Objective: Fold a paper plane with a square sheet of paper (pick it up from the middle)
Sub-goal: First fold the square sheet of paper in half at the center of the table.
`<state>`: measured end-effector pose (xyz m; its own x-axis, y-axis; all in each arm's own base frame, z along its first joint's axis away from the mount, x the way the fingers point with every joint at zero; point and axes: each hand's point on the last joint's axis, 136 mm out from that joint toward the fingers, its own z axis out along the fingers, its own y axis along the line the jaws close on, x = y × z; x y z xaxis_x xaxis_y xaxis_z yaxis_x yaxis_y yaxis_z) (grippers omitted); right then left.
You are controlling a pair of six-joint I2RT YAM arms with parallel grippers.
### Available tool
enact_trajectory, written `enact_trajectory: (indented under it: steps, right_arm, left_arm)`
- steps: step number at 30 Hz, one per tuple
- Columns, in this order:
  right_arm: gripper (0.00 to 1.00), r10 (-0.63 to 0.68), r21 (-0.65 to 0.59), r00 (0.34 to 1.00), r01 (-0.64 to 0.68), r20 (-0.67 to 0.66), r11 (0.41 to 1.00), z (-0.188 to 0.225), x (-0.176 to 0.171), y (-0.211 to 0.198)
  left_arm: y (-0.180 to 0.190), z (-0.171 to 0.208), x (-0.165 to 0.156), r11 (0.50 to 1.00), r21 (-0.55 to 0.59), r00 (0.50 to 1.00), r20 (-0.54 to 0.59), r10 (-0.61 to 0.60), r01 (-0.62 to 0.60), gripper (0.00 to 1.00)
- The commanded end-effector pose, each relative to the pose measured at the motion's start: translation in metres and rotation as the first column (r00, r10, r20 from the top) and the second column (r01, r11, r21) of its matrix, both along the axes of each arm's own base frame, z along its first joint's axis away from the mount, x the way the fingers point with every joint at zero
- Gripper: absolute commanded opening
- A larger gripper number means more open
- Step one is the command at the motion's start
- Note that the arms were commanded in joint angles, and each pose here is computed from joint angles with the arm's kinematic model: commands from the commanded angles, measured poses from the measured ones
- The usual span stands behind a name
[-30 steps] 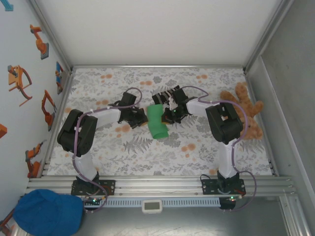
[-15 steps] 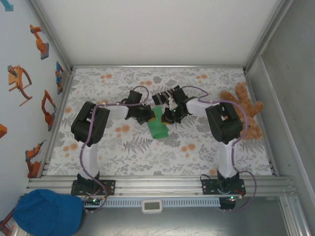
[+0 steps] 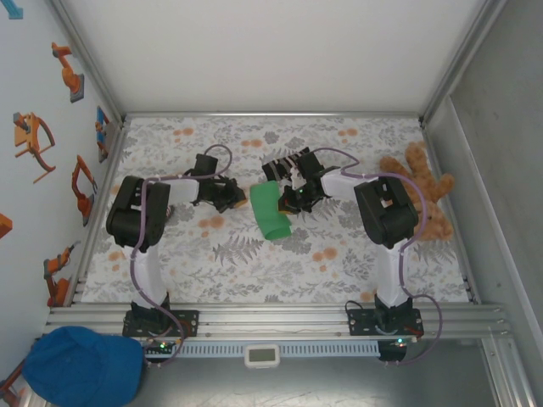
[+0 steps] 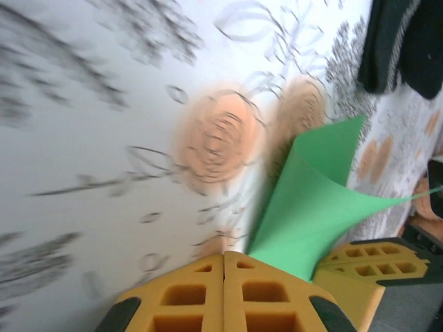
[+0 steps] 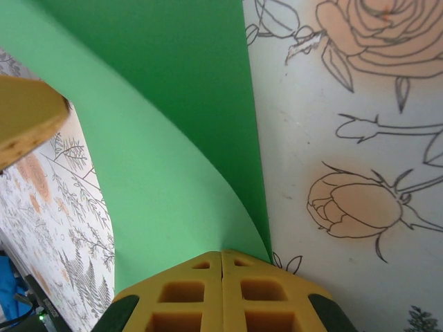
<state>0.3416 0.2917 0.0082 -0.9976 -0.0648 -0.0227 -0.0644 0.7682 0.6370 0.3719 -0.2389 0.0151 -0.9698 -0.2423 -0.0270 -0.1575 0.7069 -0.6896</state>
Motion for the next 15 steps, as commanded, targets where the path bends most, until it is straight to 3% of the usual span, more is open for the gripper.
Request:
enact_trajectory:
  steps: [1, 6, 9, 15]
  right_arm:
    - [0.0, -0.093, -0.432, 0.98, 0.008, -0.177, 0.902, -0.101, -0.05, -0.087]
    - [0.0, -0.091, -0.43, 0.98, 0.005, -0.178, 0.903, -0.101, -0.05, -0.087]
    - [0.0, -0.091, -0.431, 0.979, 0.004, -0.181, 0.902, -0.103, -0.05, -0.087]
    - [0.0, -0.089, -0.434, 0.979, 0.0, -0.184, 0.901, -0.105, -0.052, -0.088]
  left_arm:
    - [-0.007, 0.027, -0.003, 0.999, 0.018, 0.998, 0.047, -0.041, 0.04, 0.0]
    - [-0.054, 0.066, -0.009, 0.992, -0.057, 0.987, 0.127, -0.103, 0.111, 0.0]
    - [-0.069, 0.053, -0.013, 0.989, -0.036, 0.986, 0.1, -0.136, 0.141, 0.0]
    - [-0.061, 0.021, -0.006, 0.992, -0.002, 0.991, 0.038, -0.124, 0.125, 0.0]
